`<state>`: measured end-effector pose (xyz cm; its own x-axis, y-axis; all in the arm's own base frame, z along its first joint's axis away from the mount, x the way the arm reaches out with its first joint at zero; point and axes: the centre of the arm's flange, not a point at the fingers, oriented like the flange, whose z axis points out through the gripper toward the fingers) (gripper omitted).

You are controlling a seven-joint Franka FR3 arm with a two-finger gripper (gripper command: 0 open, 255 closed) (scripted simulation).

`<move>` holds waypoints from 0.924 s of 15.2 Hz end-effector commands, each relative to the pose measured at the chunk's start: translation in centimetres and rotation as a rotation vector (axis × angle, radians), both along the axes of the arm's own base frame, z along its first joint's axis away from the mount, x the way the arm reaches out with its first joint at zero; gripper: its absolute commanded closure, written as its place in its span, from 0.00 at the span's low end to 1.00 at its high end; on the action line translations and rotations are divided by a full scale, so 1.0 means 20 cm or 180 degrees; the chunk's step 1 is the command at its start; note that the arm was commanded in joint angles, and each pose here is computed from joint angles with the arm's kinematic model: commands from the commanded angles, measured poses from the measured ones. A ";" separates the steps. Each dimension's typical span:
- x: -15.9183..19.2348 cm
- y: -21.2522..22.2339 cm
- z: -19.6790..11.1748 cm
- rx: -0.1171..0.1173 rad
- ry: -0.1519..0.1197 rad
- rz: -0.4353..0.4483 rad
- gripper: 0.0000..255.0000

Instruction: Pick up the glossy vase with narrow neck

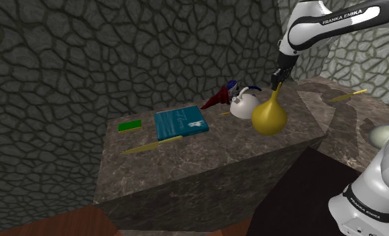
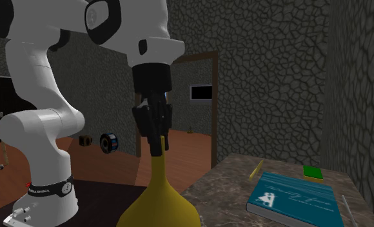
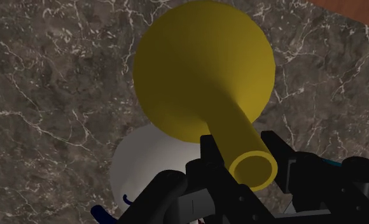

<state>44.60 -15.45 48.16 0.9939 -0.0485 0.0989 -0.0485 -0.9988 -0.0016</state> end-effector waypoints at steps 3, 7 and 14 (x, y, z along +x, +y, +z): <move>0.00 0.00 0.09 0.0000 -0.0001 -0.0001 1.00; 0.00 0.00 0.20 0.0000 -0.0001 -0.0001 1.00; 0.00 0.00 0.38 0.0000 -0.0001 -0.0001 1.00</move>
<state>44.63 -15.37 55.23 0.9940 -0.0490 0.0979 -0.0490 -0.9988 -0.0018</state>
